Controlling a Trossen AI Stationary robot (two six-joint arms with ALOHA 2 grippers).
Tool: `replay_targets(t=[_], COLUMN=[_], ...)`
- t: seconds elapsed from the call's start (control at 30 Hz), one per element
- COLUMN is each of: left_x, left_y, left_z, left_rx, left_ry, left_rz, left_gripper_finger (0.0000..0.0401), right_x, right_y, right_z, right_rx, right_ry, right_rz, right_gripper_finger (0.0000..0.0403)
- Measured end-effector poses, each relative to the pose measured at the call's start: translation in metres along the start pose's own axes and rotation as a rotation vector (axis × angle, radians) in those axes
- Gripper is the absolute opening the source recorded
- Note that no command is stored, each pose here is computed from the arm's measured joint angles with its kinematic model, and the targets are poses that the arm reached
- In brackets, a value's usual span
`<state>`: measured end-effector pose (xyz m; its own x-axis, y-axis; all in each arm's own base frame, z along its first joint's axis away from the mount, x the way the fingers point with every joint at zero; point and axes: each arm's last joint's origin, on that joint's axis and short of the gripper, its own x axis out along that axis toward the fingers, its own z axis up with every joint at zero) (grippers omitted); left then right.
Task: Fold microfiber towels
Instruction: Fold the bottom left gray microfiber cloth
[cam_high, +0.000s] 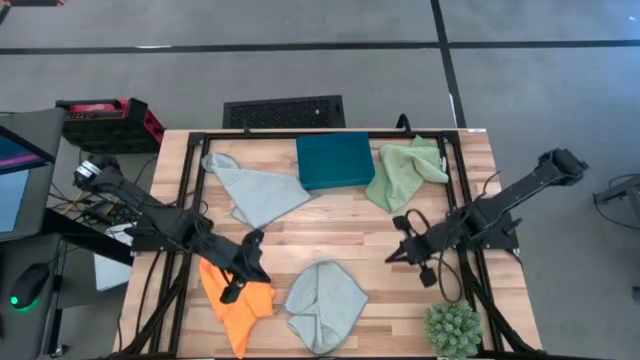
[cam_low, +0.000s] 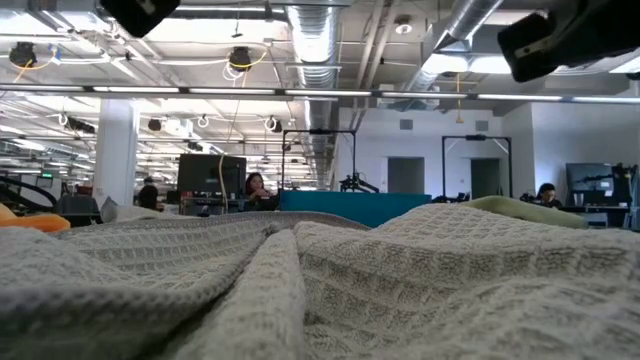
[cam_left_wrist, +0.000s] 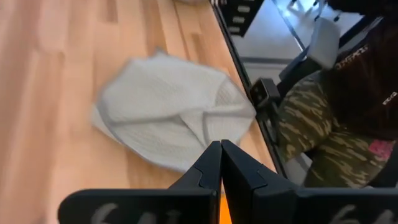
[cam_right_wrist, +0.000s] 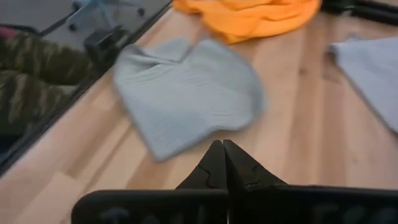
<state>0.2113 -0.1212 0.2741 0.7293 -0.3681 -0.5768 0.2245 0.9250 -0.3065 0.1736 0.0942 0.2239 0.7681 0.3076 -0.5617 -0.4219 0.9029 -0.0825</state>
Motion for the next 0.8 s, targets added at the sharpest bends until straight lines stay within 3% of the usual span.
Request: replay_targets(t=[0.33, 0.5, 0.57, 0.67, 0.8], left_x=[0.051, 0.073, 0.078, 0.083, 0.085], left_y=[-0.007, -0.006, -0.005, -0.004, -0.001], left_z=[-0.023, -0.032, -0.035, -0.038, -0.038], left_rx=[-0.162, -0.446, -0.499, -0.515, -0.432], left_ry=[0.155, 0.231, 0.275, 0.3, 0.297], left_rz=[0.047, 0.027, 0.01, 0.014, 0.011], left_gripper_finger=[0.0, 0.0, 0.0, 0.0, 0.0], right_x=[0.034, 0.044, 0.046, 0.05, 0.055], right_y=[0.029, 0.033, 0.034, 0.035, 0.033], right_z=[0.017, 0.03, 0.033, 0.032, 0.032], right_rx=[-0.077, -0.074, -0.041, 0.006, 0.086], right_ry=[0.1, 0.107, 0.108, 0.125, 0.133], right_rz=[0.079, 0.093, 0.094, 0.091, 0.077], right_gripper_finger=[0.0006, 0.0009, 0.0011, 0.0017, 0.0036])
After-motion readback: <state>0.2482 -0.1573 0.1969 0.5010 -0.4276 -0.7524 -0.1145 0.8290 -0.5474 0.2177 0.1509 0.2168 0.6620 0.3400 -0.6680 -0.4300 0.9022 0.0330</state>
